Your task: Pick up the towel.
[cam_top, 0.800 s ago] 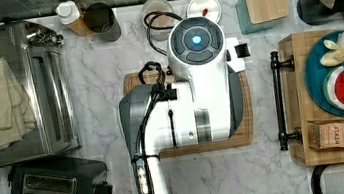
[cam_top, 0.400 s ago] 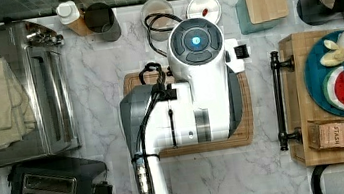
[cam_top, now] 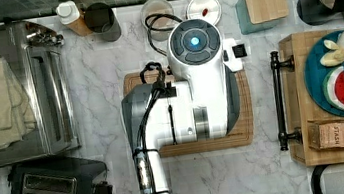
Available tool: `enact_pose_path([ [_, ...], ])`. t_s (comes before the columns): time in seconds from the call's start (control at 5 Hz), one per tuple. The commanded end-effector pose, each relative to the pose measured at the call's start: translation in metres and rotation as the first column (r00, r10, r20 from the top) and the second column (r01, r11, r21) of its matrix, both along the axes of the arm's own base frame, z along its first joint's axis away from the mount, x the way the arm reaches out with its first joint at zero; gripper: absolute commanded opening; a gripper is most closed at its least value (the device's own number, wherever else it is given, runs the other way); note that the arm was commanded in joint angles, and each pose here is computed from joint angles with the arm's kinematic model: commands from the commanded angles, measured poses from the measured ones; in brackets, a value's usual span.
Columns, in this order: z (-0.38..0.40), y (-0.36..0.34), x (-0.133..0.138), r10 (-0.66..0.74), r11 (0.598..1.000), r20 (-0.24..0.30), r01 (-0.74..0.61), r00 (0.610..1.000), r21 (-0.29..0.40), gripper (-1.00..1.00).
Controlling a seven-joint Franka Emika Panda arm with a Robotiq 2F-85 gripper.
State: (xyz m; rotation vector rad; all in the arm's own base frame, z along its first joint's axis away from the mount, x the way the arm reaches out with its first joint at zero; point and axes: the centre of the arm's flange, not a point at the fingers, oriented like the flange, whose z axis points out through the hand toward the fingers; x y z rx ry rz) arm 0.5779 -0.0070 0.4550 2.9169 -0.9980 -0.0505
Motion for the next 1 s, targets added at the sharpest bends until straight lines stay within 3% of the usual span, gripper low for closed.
enact_pose_path([
  [0.2, 0.07, 0.045, 0.036, 0.069, 0.987, 0.357, -0.115, 0.932, 0.108, -1.0],
  [0.4, 0.086, 0.067, 0.036, 0.156, 0.946, 0.438, -0.262, 0.885, 0.191, -1.0],
  [0.6, 0.099, 0.092, 0.027, 0.218, 0.909, 0.512, -0.364, 0.831, 0.205, -1.0],
  [0.8, 0.103, 0.114, 0.026, 0.285, 0.866, 0.508, -0.445, 0.813, 0.226, 1.0],
  [1.0, 0.101, 0.136, 0.026, 0.333, 0.8, 0.495, -0.518, 0.803, 0.302, 1.0],
])
